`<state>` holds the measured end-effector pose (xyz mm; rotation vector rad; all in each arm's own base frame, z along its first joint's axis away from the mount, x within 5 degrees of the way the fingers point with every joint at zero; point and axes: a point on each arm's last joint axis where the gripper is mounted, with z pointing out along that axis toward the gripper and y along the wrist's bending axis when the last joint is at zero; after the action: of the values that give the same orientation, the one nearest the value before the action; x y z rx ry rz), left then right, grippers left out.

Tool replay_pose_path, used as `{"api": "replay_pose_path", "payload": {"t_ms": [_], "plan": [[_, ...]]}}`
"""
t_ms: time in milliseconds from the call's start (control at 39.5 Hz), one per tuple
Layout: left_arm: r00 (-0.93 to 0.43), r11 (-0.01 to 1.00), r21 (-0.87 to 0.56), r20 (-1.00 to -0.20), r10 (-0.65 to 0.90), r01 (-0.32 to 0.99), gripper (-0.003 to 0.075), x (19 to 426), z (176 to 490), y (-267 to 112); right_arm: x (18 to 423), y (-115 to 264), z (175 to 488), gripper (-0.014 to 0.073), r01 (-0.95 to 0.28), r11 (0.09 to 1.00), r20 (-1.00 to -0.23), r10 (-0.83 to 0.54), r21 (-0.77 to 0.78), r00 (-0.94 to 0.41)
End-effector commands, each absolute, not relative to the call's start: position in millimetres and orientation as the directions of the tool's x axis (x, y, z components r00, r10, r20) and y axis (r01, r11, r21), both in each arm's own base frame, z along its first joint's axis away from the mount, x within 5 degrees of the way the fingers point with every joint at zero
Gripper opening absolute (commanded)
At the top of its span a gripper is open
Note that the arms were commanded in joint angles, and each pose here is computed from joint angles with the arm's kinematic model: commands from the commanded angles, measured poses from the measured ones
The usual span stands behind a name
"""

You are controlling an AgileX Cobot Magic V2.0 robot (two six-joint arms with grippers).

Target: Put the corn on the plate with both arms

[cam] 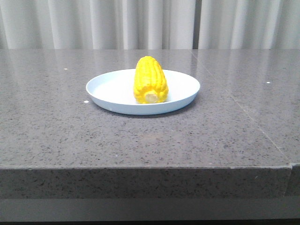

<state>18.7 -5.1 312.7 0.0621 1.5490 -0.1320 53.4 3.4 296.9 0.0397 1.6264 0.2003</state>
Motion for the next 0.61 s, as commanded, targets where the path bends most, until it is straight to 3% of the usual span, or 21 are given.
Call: {"api": "replay_pose_path", "payload": {"t_ms": [0,582], "plan": [[0.114,0.991,-0.051,-0.991,-0.065,0.124,-0.0020,17.1,328.1,-4.5,52.7,4.0,312.3,-0.0062,-0.117,0.986,-0.991,0.128,0.123,0.041],[0.114,0.991,-0.051,-0.991,-0.065,0.124,-0.0020,17.1,328.1,-4.5,53.4,4.1,310.0,-0.0062,-0.116,0.986,-0.991,0.127,0.122,0.034]]}}
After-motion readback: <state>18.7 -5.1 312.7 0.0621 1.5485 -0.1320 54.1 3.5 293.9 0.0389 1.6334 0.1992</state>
